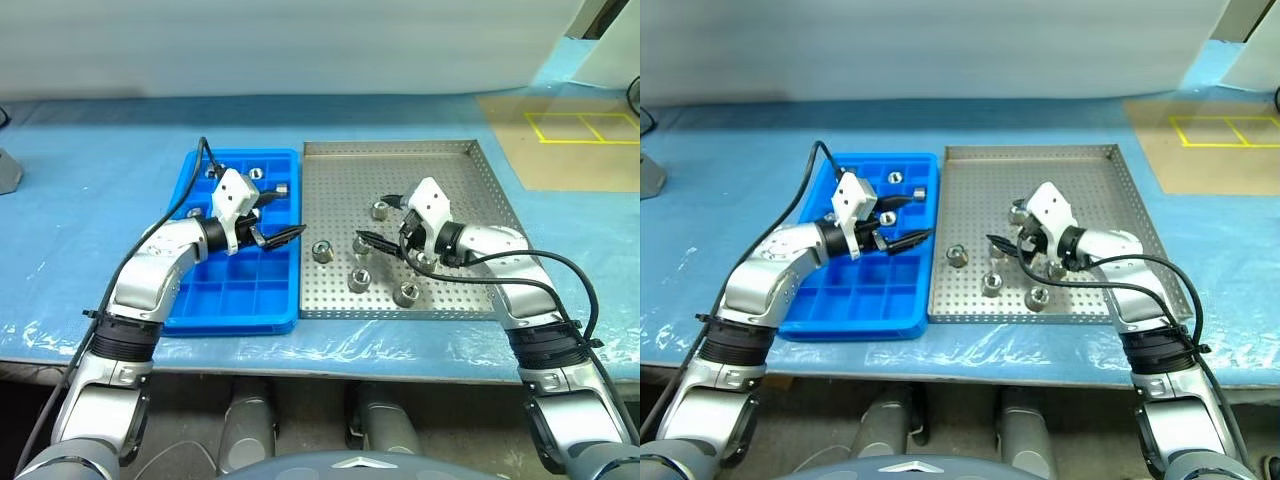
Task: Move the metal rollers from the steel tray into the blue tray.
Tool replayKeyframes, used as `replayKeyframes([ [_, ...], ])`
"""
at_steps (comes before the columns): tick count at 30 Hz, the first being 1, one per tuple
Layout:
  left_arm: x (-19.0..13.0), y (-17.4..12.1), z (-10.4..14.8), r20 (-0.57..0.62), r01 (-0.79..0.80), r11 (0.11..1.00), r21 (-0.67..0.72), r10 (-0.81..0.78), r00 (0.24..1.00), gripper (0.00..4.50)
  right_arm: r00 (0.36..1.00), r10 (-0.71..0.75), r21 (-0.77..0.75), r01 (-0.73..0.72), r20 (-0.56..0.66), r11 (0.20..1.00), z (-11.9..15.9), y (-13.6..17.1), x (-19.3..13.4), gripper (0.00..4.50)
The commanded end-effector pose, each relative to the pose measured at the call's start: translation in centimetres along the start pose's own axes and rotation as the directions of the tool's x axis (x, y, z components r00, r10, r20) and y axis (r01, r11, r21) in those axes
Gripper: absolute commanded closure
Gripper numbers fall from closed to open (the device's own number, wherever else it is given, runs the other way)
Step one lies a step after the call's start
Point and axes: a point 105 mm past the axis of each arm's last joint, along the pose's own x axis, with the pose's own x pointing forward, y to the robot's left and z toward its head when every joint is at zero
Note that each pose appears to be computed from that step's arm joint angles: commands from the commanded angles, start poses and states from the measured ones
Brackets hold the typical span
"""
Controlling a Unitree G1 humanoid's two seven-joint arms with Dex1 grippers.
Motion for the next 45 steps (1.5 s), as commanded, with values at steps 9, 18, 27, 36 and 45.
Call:
replayKeyframes([
  [9,0.1,-0.2,1.4,0.042,0.003,1.000,0.028,-0.004,0.999,0.00,0.998,-0.022,-0.038,0.024,0.051,0.999,1.7,-0.3,-0.4,0.02],
  [18,0.1,-0.5,1.4,0.039,0.022,0.999,0.037,-0.023,0.999,0.00,0.998,-0.024,-0.032,0.026,0.059,0.999,1.9,-0.1,-0.5,0.02],
  [27,0.1,-0.7,1.5,0.043,0.039,0.999,0.019,-0.039,0.998,0.00,0.997,-0.024,-0.024,0.026,0.071,0.999,2.1,-0.1,-0.6,0.02],
  [36,0.6,-1.3,2.4,0.060,0.091,0.996,0.017,-0.092,0.994,0.00,0.997,-0.036,-0.020,0.037,0.074,0.999,2.1,-0.2,-0.4,0.02],
  [45,2.2,-0.1,3.5,0.044,0.115,0.989,0.093,-0.119,0.992,0.00,0.994,-0.078,-0.009,0.079,0.079,0.997,1.9,-0.3,-0.5,0.02],
])
